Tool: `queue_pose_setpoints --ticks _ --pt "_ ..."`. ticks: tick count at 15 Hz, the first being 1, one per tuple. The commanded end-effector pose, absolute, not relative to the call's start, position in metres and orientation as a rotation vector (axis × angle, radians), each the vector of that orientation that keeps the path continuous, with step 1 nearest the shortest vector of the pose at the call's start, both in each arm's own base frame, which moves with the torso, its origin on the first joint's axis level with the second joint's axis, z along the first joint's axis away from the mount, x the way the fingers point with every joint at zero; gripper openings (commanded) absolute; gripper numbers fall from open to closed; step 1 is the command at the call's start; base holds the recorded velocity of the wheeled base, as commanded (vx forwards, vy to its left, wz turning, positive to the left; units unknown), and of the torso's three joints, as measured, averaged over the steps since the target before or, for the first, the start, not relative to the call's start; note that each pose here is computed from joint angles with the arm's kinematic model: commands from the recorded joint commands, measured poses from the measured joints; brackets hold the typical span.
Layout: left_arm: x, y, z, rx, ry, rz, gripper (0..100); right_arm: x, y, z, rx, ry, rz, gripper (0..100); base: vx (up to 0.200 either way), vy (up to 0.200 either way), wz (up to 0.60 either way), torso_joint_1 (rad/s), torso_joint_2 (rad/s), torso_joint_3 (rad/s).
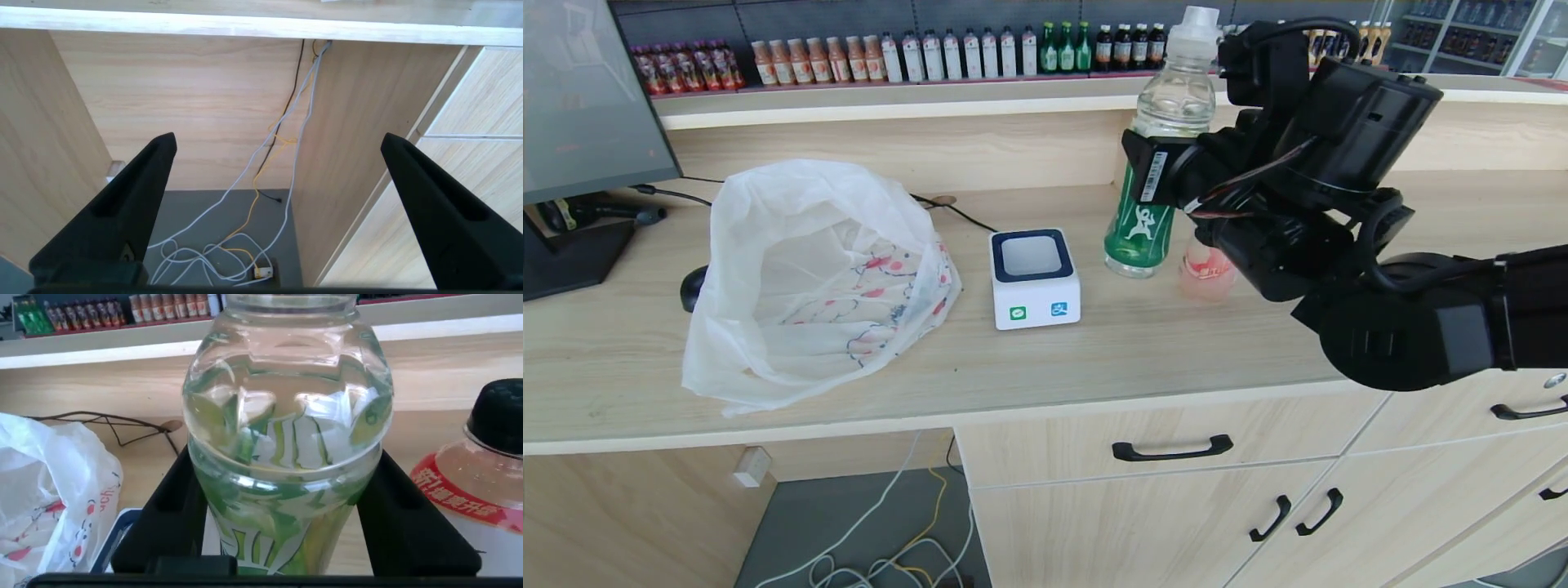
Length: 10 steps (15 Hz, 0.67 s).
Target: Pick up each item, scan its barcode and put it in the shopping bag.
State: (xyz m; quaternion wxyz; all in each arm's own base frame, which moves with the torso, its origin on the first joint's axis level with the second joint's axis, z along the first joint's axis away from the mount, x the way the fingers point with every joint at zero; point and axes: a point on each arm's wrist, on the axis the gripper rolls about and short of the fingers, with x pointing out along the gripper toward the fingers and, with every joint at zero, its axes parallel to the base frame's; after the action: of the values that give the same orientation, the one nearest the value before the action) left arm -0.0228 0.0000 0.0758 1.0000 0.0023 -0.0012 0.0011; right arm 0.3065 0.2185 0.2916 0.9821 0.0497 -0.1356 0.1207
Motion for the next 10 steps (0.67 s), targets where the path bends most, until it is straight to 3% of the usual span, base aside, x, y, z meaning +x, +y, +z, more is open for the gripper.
queue_pose_setpoints --ticks 1,5,10 --pt "-0.023 0.0 0.076 0.005 -0.003 0.003 100 0.281 0.206 0.309 0.12 -0.304 0.258 0 0.0 0.0 0.0 0.0 0.0 0.0" --pt "-0.023 0.0 0.076 0.005 -0.003 0.003 100 0.248 0.187 0.314 0.116 -0.297 0.279 0 0.0 0.0 0.0 0.0 0.0 0.0" --pt "-0.023 0.0 0.076 0.005 -0.003 0.003 100 0.205 0.156 0.294 0.03 -0.253 0.385 0 0.0 0.0 0.0 0.0 0.0 0.0"
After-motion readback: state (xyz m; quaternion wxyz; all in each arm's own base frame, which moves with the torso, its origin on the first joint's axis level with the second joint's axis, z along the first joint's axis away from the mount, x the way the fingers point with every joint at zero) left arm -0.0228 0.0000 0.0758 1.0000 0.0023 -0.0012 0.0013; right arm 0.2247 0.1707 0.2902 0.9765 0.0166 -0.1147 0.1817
